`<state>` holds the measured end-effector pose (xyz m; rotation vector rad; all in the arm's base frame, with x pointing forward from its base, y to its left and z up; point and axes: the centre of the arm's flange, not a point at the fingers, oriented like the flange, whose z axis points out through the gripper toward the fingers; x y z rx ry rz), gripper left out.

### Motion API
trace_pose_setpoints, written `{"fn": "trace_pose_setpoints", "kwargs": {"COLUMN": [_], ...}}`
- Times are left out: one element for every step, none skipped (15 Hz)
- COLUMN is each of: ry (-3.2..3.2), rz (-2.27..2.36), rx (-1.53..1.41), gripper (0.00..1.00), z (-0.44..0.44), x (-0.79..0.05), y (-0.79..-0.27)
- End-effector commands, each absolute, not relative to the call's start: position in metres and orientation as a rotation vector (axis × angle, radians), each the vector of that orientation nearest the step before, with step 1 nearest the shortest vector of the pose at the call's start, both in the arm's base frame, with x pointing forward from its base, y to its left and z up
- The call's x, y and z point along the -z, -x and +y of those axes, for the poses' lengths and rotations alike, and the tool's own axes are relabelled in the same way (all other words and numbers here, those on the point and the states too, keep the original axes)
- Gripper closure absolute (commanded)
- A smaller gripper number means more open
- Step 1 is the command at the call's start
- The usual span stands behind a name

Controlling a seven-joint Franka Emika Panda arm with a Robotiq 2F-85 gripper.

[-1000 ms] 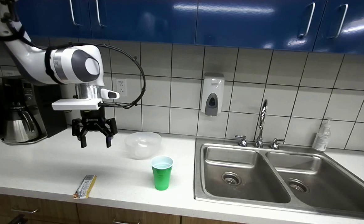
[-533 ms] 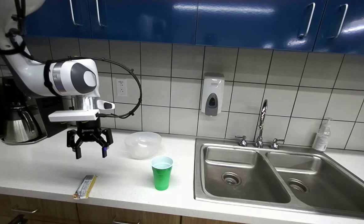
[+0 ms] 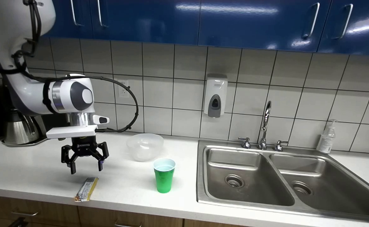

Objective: Put the packet in the bowl.

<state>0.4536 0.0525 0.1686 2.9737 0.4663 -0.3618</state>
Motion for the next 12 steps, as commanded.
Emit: {"fn": "trace_pose_setpoints", "kwargs": {"ry": [-2.948,-2.945,-2.944,-2.946,-2.949,-2.952,-2.952,-2.956,-2.958,-2.957,-2.96,-2.963], "rz": [0.56,0.58,0.596,0.61,0.621,0.632,0.643,0.656,0.667,0.675,0.678,0.679], "rx": [0.354,0.349,0.347,0.338,0.331,0.327,0.318,0.314,0.312,0.311,0.311,0.312], "gripper": [0.0,0.0,0.0,0.0,0.0,0.0,0.0,0.0,0.0,0.0,0.0,0.0], "z": [0.062,0.064,0.066,0.069,0.071,0.073,0.076,0.078,0.08,0.08,0.08,0.079], "x": [-0.141,-0.134,-0.129,-0.123,-0.118,-0.113,-0.108,-0.105,-0.102,-0.099,-0.098,-0.099], "y": [-0.469,-0.471,-0.473,-0.477,-0.48,-0.483,-0.485,-0.487,-0.488,-0.489,-0.489,-0.488]}}
